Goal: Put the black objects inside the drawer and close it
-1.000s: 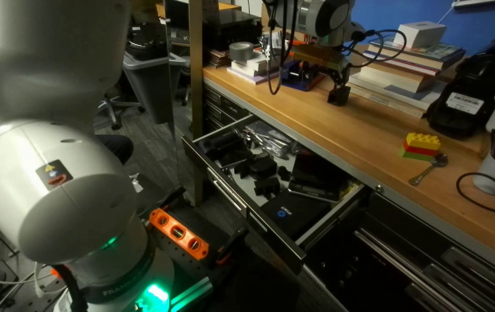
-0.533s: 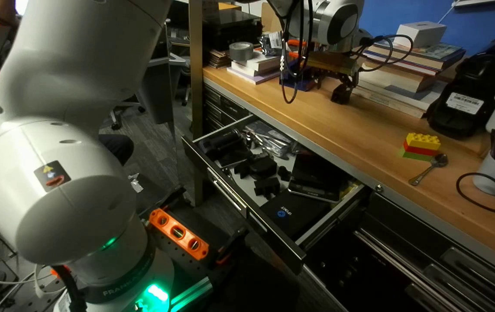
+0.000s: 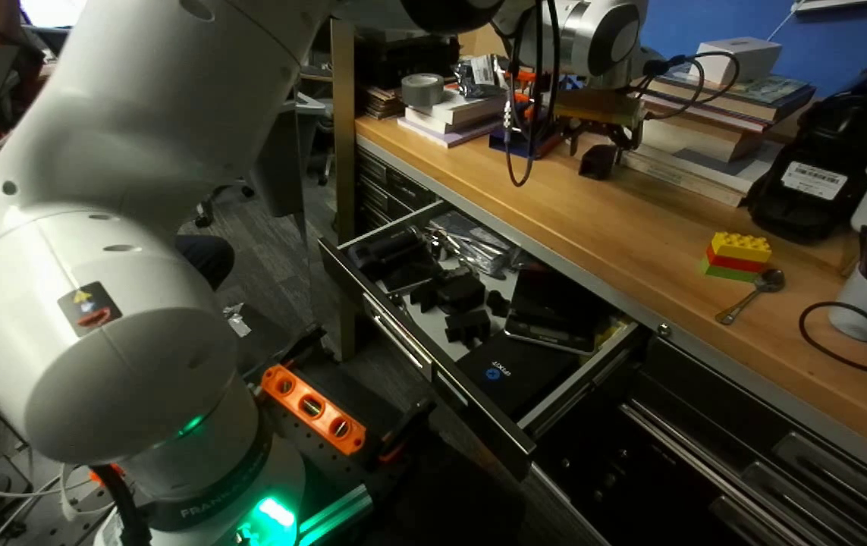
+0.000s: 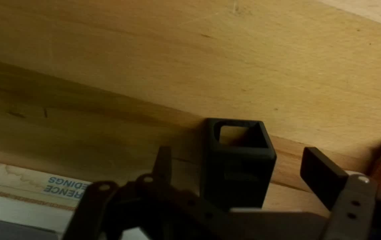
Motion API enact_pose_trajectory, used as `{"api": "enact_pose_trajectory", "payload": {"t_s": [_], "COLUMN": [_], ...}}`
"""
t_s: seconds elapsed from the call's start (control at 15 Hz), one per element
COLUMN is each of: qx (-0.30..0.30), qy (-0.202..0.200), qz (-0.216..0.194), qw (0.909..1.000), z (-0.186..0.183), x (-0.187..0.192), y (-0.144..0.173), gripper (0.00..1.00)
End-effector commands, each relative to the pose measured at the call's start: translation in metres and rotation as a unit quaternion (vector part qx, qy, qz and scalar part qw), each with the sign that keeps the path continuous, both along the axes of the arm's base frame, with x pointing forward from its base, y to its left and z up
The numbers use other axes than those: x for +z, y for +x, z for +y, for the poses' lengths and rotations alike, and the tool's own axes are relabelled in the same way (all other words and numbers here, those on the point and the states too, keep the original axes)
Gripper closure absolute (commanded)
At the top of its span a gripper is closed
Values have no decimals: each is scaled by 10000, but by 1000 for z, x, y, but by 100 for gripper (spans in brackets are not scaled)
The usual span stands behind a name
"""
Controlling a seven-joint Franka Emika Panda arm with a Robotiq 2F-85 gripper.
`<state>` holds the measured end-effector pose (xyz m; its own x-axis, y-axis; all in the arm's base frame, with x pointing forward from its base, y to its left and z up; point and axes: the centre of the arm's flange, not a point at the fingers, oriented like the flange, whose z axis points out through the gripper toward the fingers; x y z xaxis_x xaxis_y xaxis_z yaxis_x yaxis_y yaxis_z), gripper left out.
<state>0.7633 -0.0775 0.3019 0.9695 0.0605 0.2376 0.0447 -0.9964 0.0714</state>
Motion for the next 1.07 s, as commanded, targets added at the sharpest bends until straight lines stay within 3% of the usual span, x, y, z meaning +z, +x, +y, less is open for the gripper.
{"api": "enact_pose_trajectory", "payload": {"t_s": [0.0,0.53,0.6,0.67,1.0], "qx": [124,185,174,171,140], "qy": [-128,-69,-59,-68,-74], "qz": [-14,193,182,183,190], "qw": [9998,9996,9997,9997,9997], "z": [-4,-8,-9,-9,-9], "x": [6,-18,-20,-22,-22], "y": [18,29,30,31,30], "gripper": [0,0,25,26,64]}}
